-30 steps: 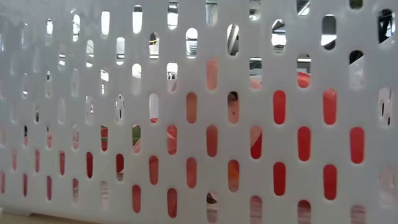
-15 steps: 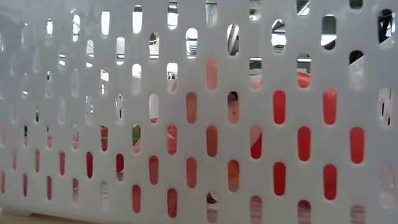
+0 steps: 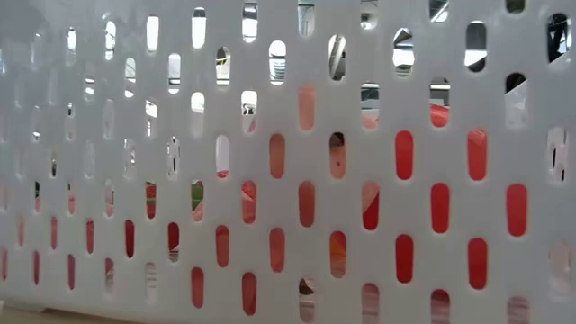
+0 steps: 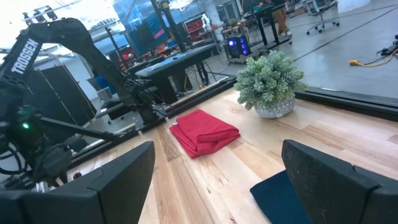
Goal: Pick and placing Produce into tupperware
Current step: Put the blueberry into the white bin
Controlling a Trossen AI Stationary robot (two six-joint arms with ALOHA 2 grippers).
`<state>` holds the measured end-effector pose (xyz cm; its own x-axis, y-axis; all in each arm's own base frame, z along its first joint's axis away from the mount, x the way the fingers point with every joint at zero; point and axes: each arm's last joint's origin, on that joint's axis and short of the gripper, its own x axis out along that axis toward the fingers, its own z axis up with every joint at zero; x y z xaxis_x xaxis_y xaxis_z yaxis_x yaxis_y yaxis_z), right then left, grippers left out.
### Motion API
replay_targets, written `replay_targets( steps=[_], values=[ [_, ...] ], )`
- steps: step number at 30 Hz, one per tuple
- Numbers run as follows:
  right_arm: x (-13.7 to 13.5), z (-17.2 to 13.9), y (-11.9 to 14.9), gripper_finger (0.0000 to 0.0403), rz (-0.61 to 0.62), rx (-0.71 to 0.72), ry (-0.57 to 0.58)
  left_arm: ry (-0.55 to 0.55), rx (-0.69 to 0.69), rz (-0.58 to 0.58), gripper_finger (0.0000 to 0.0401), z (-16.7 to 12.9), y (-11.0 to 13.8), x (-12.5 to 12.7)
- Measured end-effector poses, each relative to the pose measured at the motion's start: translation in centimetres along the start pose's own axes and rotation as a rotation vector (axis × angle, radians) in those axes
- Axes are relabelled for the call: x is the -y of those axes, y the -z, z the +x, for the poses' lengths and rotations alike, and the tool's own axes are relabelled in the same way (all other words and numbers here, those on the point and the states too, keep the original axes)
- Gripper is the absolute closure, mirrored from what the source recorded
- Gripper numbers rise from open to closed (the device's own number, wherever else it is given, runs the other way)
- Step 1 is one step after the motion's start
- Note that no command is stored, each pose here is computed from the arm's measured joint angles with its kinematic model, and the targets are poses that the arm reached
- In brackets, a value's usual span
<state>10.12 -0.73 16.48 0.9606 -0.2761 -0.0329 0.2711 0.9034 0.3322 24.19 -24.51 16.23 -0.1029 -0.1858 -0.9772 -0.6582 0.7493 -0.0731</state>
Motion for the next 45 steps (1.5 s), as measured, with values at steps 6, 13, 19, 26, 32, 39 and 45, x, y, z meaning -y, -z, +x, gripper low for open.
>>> replay_targets(
  steps=[6, 13, 19, 26, 32, 39, 45],
  values=[
    [0.0, 0.0, 0.0, 0.0029, 0.000, 0.000, 0.000, -0.042, 0.063, 0.052, 0.0357, -3.7, 0.1, 1.0],
    [0.0, 0.0, 0.0, 0.0029, 0.000, 0.000, 0.000, -0.066, 0.225, 0.094, 0.0357, -9.9, 0.6, 2.1],
    [0.0, 0.0, 0.0, 0.0029, 0.000, 0.000, 0.000, 0.060, 0.251, 0.148, 0.0358, -13.4, -0.7, 3.1],
    [0.0, 0.0, 0.0, 0.0029, 0.000, 0.000, 0.000, 0.193, 0.244, 0.160, 0.0358, -15.4, -3.1, 3.7],
    [0.0, 0.0, 0.0, 0.0029, 0.000, 0.000, 0.000, 0.296, 0.246, 0.146, 0.0358, -16.0, -5.0, 4.2],
    [0.0, 0.0, 0.0, 0.0029, 0.000, 0.000, 0.000, 0.321, 0.252, 0.135, 0.0358, -15.4, -5.6, 5.0],
    [0.0, 0.0, 0.0, 0.0029, 0.000, -0.001, 0.000, 0.265, 0.132, 0.123, 0.0357, -11.6, -7.6, 6.8]
  ],
)
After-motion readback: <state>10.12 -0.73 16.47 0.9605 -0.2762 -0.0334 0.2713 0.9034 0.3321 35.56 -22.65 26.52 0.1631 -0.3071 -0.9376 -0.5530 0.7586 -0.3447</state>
